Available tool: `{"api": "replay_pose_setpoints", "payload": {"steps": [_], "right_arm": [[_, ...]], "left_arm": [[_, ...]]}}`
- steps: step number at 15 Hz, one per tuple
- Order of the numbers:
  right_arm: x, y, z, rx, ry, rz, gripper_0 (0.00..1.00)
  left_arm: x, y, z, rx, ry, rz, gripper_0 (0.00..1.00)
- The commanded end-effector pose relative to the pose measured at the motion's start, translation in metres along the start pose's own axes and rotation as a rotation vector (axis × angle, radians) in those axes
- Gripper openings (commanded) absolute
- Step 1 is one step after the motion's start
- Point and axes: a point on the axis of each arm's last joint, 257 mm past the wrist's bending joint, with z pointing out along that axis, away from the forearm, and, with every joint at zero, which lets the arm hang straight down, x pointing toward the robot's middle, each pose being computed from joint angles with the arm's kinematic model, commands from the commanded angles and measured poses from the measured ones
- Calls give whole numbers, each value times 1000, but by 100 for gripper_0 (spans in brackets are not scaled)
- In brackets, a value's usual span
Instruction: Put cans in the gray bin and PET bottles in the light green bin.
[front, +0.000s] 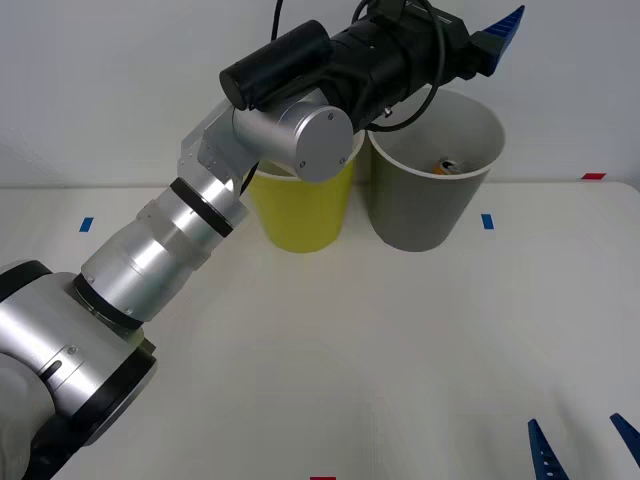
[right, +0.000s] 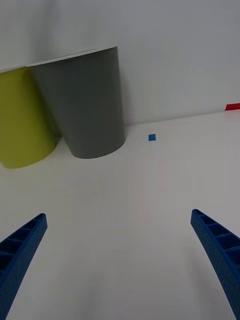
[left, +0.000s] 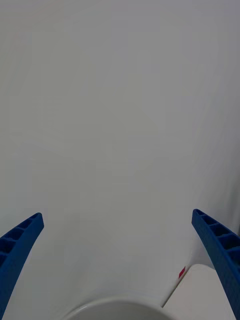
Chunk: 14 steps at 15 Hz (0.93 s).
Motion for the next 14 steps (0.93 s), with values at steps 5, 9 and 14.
{"api": "replay_pose_setpoints", "payload": {"steps": [5,9,14], "right_arm": [[0,0,0,0,0,0,100],[0,0,0,0,0,0,100],[0,0,0,0,0,0,100]], "left_arm": [[-7,-1,-1,5,-15,5,100],[-17,1,-26,71,107,69,100],[-32,35,-76,43,134,120,100]]}}
